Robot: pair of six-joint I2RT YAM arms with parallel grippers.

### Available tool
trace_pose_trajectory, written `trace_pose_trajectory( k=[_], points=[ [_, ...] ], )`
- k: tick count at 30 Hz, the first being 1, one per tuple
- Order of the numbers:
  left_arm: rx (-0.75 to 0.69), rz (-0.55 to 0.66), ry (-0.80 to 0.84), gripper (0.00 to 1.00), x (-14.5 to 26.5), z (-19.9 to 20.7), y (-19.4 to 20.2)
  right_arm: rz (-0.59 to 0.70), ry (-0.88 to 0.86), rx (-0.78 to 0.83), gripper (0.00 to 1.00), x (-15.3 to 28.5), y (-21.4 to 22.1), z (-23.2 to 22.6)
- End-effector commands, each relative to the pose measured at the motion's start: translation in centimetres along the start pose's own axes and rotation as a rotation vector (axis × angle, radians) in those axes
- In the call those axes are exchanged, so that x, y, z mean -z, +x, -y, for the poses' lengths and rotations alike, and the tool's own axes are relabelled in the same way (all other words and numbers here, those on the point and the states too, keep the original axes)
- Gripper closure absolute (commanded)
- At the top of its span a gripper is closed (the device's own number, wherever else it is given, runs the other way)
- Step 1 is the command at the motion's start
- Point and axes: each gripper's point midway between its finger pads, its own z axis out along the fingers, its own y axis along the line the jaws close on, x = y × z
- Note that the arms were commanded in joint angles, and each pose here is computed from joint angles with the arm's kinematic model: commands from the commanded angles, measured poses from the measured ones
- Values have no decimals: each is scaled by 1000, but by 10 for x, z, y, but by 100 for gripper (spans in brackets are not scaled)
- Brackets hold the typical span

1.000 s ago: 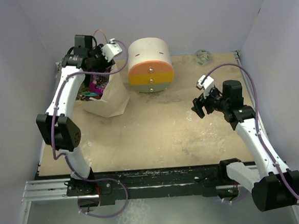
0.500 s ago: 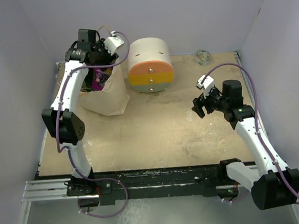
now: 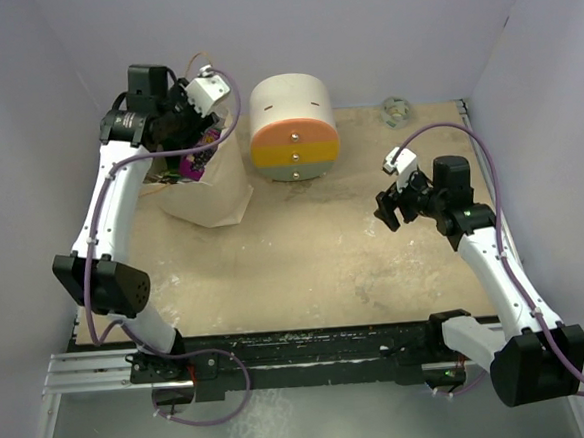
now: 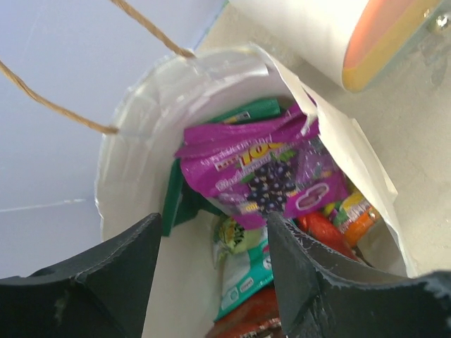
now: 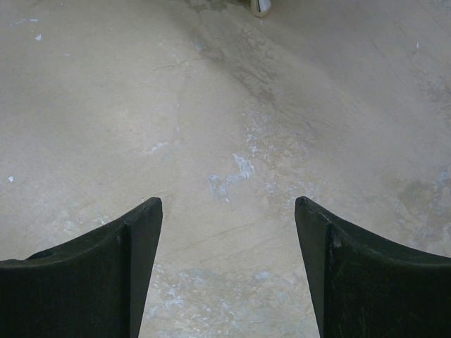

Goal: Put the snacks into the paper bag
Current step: Place the snack in the paper bag, then reset both arms

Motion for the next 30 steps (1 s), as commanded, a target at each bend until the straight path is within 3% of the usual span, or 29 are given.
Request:
trace_pose_trajectory(
  k=[1,7,12,17,30],
  points=[
    [24,-4,-63,34,35,-1,0,25,18,20,22,5,-8,4],
    [115,77,-227,17,71,-19,-6,39,50,17,20,10,-23,13],
    [288,141,-358,1,101,-49,6,46,134,5,13,18,-51,35],
    [429,220,-426,1,128,-65,13,63,252,-51,1,29,-77,61],
    [447,326,-577,1,186,-69,4,126,474,-168,0,60,-108,96]
  ],
)
